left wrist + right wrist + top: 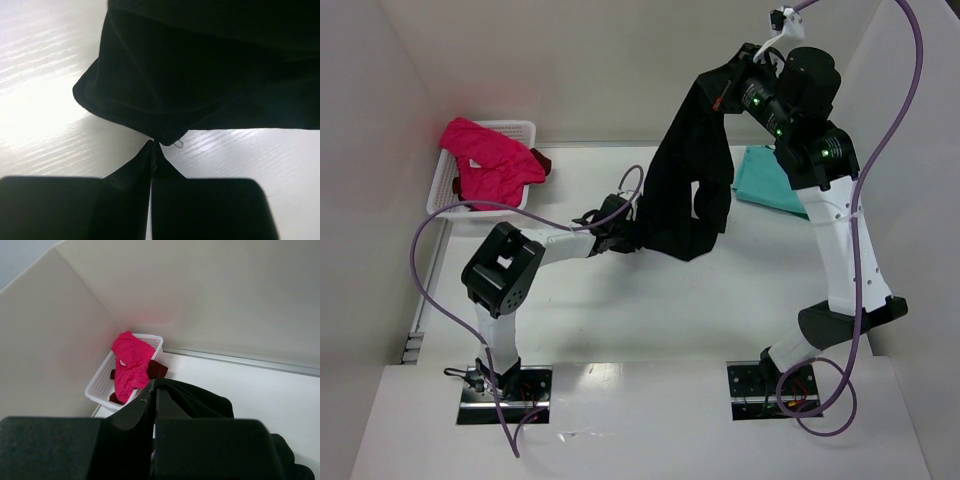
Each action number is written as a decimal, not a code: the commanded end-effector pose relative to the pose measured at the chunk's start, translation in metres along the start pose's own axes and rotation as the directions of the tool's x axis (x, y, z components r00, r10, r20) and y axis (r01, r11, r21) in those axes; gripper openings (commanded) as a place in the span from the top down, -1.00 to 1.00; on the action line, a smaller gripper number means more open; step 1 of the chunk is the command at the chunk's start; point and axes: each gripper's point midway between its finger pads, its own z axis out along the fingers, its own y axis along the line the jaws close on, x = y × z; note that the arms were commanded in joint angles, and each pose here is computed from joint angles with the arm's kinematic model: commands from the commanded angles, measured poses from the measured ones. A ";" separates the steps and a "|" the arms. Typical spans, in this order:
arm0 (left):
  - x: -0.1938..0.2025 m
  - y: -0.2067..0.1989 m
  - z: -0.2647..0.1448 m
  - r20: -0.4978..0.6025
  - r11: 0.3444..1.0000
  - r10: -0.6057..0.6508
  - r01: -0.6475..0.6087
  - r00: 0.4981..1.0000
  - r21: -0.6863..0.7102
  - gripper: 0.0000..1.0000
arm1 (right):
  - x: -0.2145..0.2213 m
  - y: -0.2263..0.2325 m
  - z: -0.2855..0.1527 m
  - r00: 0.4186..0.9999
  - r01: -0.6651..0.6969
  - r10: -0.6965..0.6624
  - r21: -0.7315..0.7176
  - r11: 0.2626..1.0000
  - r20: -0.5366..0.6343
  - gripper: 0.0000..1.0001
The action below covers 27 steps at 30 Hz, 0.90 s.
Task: Fold and stack the t-shirts
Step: Flatten out the tshirt
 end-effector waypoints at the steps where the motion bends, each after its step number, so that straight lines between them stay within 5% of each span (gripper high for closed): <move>1: -0.030 -0.001 0.000 0.093 1.000 -0.019 0.021 0.995 -0.022 1.00 | -0.035 0.013 -0.023 0.993 0.039 -0.037 -0.016 0.999 0.116 1.00; 3: -0.034 0.006 -0.001 0.091 1.000 -0.028 0.029 0.995 -0.008 0.85 | -0.035 0.012 -0.025 0.992 0.042 -0.041 -0.012 0.999 0.118 1.00; 5: -0.031 0.003 -0.002 0.071 0.999 -0.033 0.032 0.997 0.024 0.43 | -0.036 0.011 -0.025 0.992 0.041 -0.040 -0.005 0.999 0.120 1.00; 6: -0.033 0.001 -0.002 0.070 0.998 -0.036 0.033 0.997 0.048 0.07 | -0.035 0.011 -0.025 0.992 0.041 -0.040 -0.005 0.999 0.119 1.00; 10: -0.028 -0.007 -0.003 0.053 0.995 -0.027 0.022 0.998 0.100 -0.40 | -0.021 0.005 -0.016 0.996 0.037 -0.037 -0.001 0.999 0.080 1.00; 20: -0.035 -0.019 -0.004 0.077 0.986 -0.062 0.049 0.995 0.158 -0.49 | -0.007 0.000 -0.009 0.998 0.024 -0.024 0.001 1.000 0.053 1.00; 27: -0.032 -0.012 0.013 0.076 0.988 -0.123 0.116 0.989 0.101 -0.14 | -0.007 0.000 -0.009 0.998 0.024 -0.024 0.001 1.000 0.052 1.00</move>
